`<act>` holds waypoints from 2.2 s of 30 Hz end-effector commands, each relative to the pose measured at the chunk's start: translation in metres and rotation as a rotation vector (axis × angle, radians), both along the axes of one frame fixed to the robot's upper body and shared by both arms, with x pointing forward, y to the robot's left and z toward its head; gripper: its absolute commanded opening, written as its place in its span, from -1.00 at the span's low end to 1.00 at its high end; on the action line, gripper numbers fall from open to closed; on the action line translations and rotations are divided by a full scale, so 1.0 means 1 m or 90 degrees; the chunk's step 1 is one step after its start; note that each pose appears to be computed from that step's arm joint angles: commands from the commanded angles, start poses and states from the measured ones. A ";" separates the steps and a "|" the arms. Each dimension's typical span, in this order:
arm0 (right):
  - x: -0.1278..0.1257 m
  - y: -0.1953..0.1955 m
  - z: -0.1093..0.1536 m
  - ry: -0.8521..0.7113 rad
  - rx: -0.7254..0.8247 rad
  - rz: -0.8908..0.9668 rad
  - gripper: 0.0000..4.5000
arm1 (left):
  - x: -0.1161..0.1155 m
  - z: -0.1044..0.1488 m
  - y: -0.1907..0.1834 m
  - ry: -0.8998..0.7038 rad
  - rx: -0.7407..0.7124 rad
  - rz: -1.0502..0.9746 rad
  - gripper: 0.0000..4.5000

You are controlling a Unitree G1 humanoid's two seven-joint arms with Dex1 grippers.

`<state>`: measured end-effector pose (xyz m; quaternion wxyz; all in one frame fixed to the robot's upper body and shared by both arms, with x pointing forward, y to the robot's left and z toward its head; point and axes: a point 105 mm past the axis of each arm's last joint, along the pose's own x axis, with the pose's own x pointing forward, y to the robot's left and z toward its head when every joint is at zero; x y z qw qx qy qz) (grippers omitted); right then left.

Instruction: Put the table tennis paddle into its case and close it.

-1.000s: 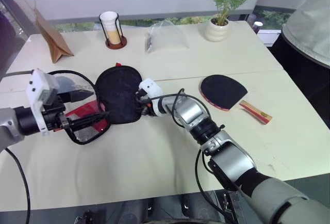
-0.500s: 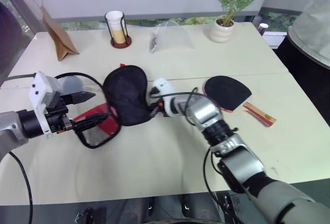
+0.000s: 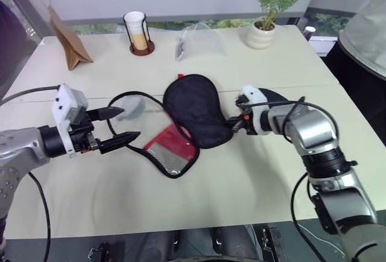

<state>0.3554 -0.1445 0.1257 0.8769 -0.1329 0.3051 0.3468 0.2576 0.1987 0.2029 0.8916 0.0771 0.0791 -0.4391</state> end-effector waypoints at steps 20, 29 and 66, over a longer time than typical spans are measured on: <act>0.000 -0.026 0.009 -0.016 -0.014 -0.032 -0.99 | 0.003 0.004 -0.013 -0.026 -0.004 -0.025 1.00; 0.011 -0.030 0.012 -0.022 -0.020 -0.029 -0.41 | 0.006 0.004 -0.015 -0.030 -0.009 -0.028 1.00; -0.017 -0.183 -0.012 -0.003 -0.169 -0.120 0.19 | 0.014 0.001 -0.028 -0.029 -0.005 -0.084 1.00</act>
